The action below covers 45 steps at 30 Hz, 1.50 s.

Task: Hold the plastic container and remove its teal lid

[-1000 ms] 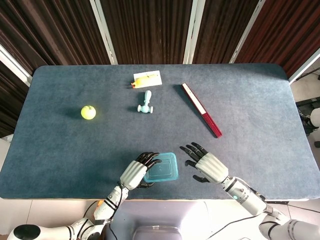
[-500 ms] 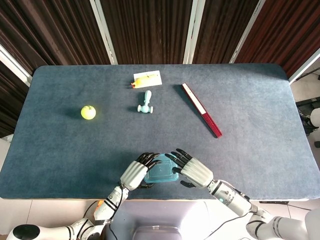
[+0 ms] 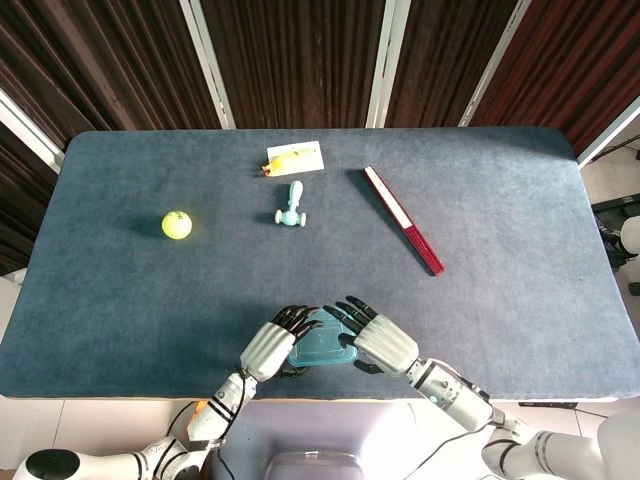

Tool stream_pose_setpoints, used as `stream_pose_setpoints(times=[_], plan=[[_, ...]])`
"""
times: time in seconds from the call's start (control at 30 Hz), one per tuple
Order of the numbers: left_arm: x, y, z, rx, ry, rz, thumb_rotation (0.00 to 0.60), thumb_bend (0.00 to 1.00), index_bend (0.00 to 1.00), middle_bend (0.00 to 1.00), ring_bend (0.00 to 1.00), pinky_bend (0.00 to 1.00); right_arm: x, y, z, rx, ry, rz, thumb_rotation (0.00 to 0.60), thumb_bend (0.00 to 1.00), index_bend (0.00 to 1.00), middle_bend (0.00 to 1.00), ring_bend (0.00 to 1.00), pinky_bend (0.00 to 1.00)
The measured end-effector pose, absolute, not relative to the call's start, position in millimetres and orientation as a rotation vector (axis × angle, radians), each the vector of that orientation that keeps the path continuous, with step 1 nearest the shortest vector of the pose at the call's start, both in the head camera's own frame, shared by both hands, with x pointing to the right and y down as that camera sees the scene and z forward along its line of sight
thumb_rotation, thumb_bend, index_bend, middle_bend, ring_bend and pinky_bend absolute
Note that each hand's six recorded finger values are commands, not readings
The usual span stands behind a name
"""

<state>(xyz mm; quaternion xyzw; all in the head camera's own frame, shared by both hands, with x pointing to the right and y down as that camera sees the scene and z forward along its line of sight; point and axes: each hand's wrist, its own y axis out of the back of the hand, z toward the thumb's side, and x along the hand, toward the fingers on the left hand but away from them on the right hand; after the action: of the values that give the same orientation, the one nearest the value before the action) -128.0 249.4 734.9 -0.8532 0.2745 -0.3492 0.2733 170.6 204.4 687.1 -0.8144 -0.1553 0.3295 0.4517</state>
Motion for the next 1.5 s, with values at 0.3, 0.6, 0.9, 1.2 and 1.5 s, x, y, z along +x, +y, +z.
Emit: stream_pose_setpoints(times=[0.3,0.6,0.9,1.2,1.5], plan=[[-127.8,249.3,733.0,-2.294,0.737,-0.936,0.600,0.41,0.21,0.45,0.38,0.47,162.8,207.3,686.7,-2.030,-0.376,0.809,0.600,0.37,0.61,0.05,0.00,0.00],[-128.9,250.5,731.2,-2.294,0.735,-0.936,0.600,0.41,0.21,0.46,0.39,0.47,156.6,209.8,685.9,-2.031,-0.368,0.803,0.600,0.37,0.61,0.05,0.00,0.00],[-129.0,252.7,731.0,-2.291,0.727,-0.937,0.600,0.41,0.21,0.47,0.39,0.48,153.9,207.7,682.8,-2.030,-0.377,0.805,0.600,0.37,0.61,0.05,0.00,0.00],[-130.4,252.5,731.5,-2.285,0.725,-0.938,0.600,0.41,0.21,0.47,0.39,0.48,155.1,206.1,682.3,-2.024,-0.378,0.815,0.600,0.37,0.60,0.05,0.00,0.00],[-130.3,254.6,731.9,-2.277,0.714,-0.933,0.600,0.41,0.21,0.48,0.40,0.49,156.4,201.9,682.3,-2.017,-0.389,0.826,0.600,0.37,0.60,0.05,0.00,0.00]])
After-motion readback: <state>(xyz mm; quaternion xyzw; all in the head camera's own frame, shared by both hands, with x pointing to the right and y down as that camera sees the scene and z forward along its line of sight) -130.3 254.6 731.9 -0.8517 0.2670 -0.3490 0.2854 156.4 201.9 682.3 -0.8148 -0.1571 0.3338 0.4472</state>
